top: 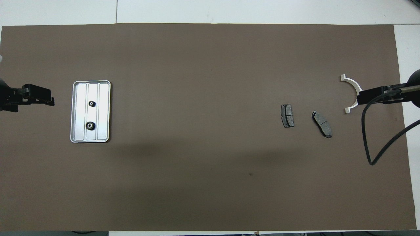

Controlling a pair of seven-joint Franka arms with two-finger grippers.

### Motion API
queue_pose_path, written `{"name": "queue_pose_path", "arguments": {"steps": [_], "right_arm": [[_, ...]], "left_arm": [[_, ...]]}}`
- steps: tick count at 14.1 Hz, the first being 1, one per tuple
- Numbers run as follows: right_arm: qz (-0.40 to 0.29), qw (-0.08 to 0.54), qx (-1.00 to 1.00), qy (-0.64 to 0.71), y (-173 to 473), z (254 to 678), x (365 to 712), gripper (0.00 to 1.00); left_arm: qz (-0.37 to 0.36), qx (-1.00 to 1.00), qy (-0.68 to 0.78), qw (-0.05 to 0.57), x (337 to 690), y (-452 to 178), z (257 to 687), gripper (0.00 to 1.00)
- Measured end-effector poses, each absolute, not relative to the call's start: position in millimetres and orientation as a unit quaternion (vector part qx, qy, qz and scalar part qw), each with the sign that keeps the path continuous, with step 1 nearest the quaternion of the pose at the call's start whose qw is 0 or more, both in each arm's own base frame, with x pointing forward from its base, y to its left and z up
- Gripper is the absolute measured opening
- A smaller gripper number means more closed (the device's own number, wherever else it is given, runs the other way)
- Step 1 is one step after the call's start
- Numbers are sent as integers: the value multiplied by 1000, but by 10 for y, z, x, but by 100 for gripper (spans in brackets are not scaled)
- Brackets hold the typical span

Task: Place bearing gear from tray to pile
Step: 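Move the left gripper over the silver tray toward a black gear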

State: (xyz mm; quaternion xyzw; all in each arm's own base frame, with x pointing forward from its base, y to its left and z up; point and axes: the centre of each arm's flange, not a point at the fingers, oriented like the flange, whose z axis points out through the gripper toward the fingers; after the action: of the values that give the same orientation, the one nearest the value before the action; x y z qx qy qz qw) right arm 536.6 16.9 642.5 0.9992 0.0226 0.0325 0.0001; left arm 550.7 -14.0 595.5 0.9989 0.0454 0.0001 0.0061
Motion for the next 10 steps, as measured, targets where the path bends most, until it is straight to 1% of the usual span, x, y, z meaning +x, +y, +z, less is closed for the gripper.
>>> {"name": "queue_pose_path", "arguments": {"steps": [10], "right_arm": [[32,0,999,23,171,6425,5366,100]], "left_arm": [[0,999,41,6,5507,-168,5956,100]]}}
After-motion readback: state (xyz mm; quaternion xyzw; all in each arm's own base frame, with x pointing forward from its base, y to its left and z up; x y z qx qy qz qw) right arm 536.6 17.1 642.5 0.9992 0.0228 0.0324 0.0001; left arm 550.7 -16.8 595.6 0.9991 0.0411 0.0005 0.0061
